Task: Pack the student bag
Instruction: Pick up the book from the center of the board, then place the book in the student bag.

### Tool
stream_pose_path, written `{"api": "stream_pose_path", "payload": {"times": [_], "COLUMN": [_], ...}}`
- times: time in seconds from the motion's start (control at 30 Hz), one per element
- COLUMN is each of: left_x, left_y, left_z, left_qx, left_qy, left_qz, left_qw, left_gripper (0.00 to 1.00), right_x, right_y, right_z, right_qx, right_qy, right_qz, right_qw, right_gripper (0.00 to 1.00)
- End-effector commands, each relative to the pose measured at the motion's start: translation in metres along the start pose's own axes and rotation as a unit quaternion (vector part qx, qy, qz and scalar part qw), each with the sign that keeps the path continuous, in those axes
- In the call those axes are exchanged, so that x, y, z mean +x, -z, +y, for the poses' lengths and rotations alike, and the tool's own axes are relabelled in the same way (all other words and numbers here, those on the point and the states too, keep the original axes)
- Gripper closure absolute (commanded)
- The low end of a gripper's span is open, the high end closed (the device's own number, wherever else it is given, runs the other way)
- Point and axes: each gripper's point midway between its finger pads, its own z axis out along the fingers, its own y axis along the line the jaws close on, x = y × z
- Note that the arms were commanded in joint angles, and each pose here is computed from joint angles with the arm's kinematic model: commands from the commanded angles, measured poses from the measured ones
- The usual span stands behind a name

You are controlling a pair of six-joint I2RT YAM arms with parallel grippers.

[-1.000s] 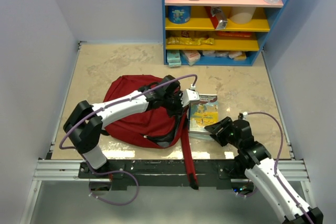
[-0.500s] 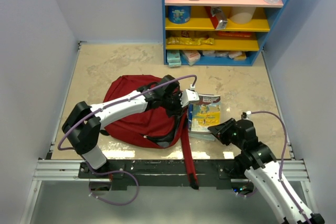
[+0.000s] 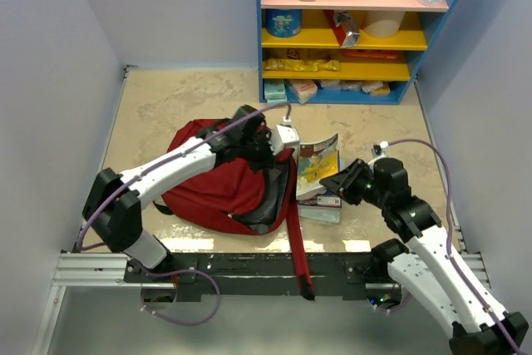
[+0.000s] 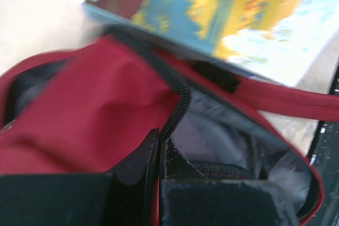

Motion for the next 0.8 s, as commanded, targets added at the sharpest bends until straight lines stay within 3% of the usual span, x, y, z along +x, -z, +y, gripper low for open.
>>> {"api": "stream_pose_path", "payload": {"times": [0.0, 0.23, 0.5, 0.77], "left_x": [-0.012, -0.013, -0.049, -0.074], "left_y": [0.059, 0.107, 0.147, 0.175], "left_z": [0.046, 0.066, 0.077, 0.068], "left_qx": [-0.073, -0.124, -0.179, -0.181], "left_qy": [0.019, 0.018, -0.001, -0.022], "left_qz": [-0.032, -0.043, -0.082, -0.119], "left_qw": [0.997, 0.991, 0.980, 0.976], "left_gripper": [1.00, 1.00, 1.00, 1.00], "right_x": [-0.025, -0.018, 0.008, 0.034], "right_y": [0.027, 0.047, 0.033, 0.012], "right_z": [0.096, 0.142, 0.119, 0.108], "right_qx": [-0.151, -0.241, -0.214, -0.204], "right_qy": [0.067, 0.085, 0.100, 0.124], "right_qz": [-0.018, 0.019, 0.095, 0.161], "right_qw": [0.986, 0.967, 0.967, 0.958], "right_gripper": [0.93, 0.94, 0.93, 0.94]}}
